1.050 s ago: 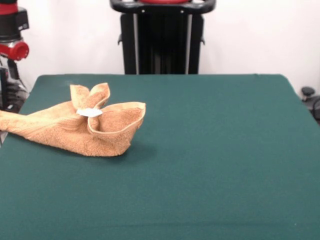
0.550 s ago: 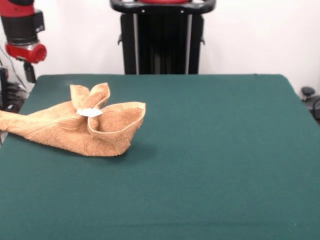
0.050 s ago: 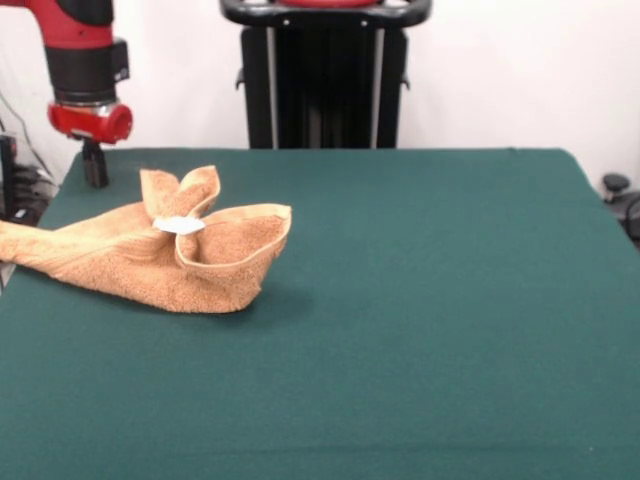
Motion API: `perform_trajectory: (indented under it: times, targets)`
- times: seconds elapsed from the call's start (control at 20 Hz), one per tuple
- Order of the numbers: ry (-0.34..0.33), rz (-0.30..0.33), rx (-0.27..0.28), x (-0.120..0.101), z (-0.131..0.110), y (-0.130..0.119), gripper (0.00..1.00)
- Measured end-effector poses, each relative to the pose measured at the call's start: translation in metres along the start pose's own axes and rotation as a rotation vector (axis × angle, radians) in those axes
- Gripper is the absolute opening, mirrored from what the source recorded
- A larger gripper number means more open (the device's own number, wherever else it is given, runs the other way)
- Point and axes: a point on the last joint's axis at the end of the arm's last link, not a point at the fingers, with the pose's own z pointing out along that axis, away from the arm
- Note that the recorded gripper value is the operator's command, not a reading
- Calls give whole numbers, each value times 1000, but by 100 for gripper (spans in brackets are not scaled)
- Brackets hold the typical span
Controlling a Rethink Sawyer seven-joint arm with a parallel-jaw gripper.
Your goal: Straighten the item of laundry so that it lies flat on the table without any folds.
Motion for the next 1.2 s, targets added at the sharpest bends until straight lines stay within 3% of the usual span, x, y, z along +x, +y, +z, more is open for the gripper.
perform_trajectory:
  times: [0.45, 0.9, 1.2]
  targets:
    - [-55, 65, 18, 6, 1, 2, 0]
    - [-50, 141, 25, 5, 0, 2, 0]
    - [-57, 144, 33, 5, 1, 4, 0]
